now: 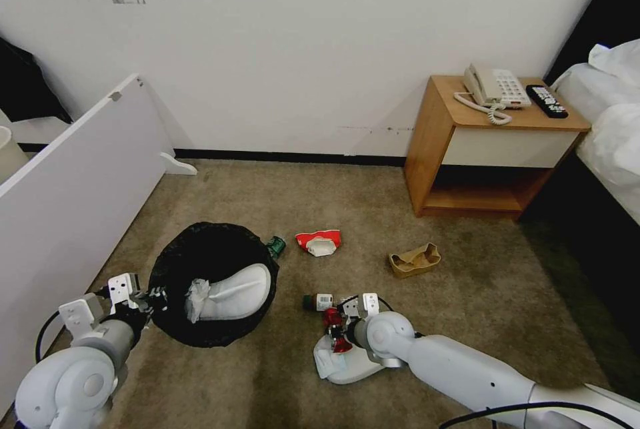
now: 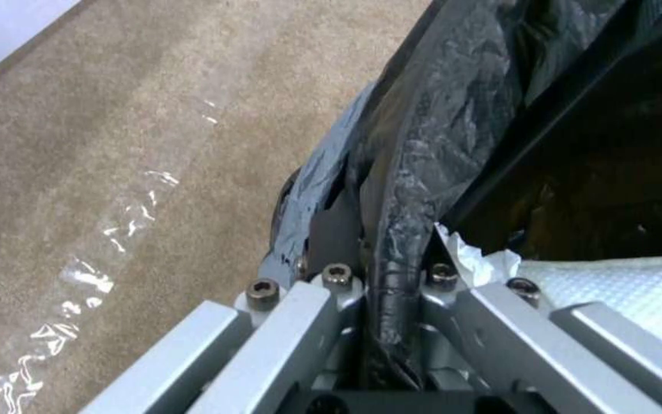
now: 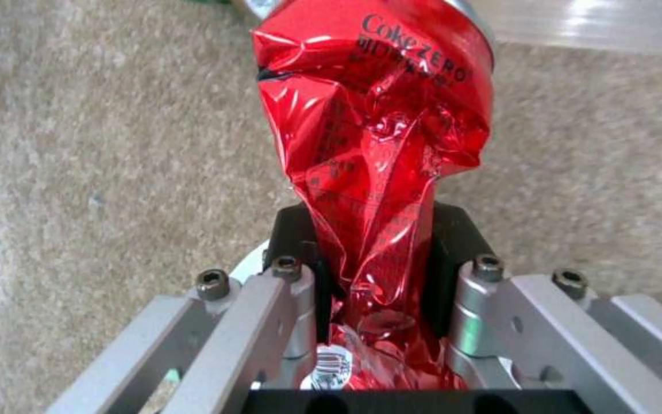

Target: Pick up the trash bin and place the garbage on the floor into it.

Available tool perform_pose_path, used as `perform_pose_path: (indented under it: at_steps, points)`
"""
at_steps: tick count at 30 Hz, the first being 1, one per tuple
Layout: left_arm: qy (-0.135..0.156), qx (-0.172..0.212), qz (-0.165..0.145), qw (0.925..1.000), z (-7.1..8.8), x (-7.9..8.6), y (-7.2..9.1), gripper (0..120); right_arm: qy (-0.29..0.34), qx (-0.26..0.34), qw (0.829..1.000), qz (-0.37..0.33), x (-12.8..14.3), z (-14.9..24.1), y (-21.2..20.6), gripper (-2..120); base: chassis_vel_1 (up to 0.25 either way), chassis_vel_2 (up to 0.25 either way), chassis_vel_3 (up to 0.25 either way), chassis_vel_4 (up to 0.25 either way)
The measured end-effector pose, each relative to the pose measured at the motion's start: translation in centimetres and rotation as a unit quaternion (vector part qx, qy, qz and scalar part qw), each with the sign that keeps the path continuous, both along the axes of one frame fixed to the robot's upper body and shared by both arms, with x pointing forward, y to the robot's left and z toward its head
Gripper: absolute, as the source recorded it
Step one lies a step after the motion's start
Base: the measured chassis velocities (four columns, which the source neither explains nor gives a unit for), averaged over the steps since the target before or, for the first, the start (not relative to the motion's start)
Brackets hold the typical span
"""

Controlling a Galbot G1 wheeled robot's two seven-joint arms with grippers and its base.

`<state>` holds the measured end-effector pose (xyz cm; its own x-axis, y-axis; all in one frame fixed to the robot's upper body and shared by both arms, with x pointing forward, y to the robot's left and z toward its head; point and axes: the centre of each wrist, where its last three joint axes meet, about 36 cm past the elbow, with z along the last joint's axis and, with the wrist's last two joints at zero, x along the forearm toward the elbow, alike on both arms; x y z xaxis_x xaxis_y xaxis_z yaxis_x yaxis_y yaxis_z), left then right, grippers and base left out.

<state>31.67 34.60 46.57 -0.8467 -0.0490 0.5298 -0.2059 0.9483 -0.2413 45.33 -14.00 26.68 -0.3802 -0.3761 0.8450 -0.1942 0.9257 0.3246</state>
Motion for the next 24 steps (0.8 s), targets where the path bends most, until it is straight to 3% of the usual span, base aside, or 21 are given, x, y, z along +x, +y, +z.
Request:
perform_pose_path:
  at_steps: [8,24]
  points:
    - [0.001,-0.001,-0.005,1.0000,0.0,0.0,-0.3,1,-0.020,-0.002,1.000,-0.012,0.3,1.6,-1.5,20,0.000,0.000,0.000,0.000]
    - [0.015,-0.023,-0.022,0.9994,0.2,0.4,-0.5,1,-0.113,0.015,0.993,0.000,-0.4,10.0,-4.5,20,0.000,0.000,0.000,0.000]
